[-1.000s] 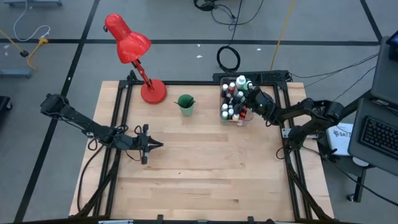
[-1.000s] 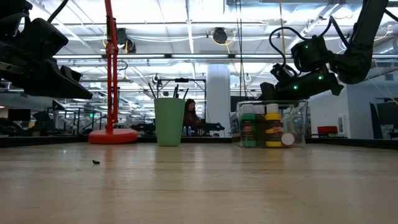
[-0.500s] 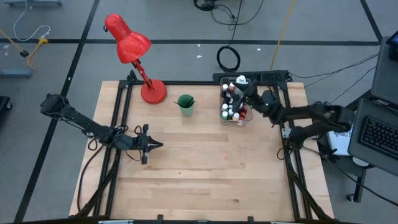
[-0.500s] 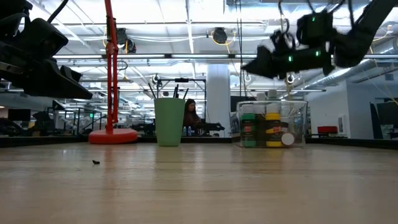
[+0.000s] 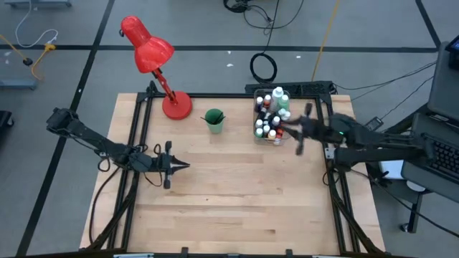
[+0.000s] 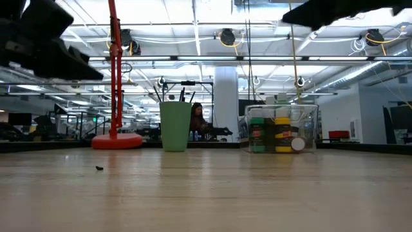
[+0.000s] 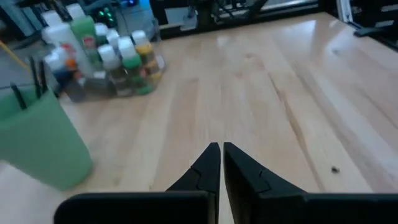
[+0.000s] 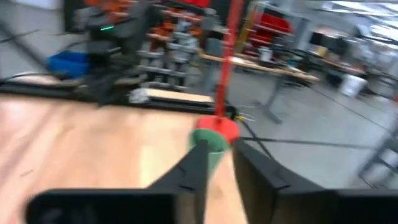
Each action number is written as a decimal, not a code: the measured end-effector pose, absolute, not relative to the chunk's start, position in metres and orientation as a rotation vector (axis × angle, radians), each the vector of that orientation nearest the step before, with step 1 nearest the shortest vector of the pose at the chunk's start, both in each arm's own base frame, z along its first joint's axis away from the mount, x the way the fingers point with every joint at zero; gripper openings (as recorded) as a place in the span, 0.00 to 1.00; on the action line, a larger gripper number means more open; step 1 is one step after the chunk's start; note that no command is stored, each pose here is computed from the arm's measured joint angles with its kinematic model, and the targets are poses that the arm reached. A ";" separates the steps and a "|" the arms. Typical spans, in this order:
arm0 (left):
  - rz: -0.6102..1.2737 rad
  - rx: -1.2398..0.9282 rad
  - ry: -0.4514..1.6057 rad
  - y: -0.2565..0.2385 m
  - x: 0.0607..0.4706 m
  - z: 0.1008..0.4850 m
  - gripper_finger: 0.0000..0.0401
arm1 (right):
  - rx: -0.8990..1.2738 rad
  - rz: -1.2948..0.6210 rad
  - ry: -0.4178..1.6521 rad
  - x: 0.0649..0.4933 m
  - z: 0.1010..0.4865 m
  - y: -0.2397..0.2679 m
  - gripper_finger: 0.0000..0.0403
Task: Pick & Place Paint Supplies
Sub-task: Return to Home Position
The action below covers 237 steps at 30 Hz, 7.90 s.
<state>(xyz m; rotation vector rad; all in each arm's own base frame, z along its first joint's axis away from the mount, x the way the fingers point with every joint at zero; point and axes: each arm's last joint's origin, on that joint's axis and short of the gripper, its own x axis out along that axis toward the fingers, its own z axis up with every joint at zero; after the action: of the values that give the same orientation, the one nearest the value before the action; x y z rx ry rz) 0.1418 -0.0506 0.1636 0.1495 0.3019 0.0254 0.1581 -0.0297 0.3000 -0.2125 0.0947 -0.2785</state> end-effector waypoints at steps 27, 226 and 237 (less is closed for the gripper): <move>0.167 0.347 0.065 0.029 0.109 0.254 0.00 | -0.180 -0.030 0.057 0.112 0.199 -0.025 0.00; 0.138 0.147 0.019 0.039 0.086 0.175 0.06 | -0.023 -0.100 -0.099 0.091 0.177 -0.030 0.01; 0.139 0.147 0.019 0.039 0.086 0.175 0.06 | -0.023 -0.100 -0.098 0.091 0.177 -0.030 0.01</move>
<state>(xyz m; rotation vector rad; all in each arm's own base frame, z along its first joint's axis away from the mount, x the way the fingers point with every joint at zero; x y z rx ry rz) 0.0857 0.0389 0.1751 0.1469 0.0192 0.1386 0.0906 -0.0303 0.1769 -0.0229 -0.0985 -0.1002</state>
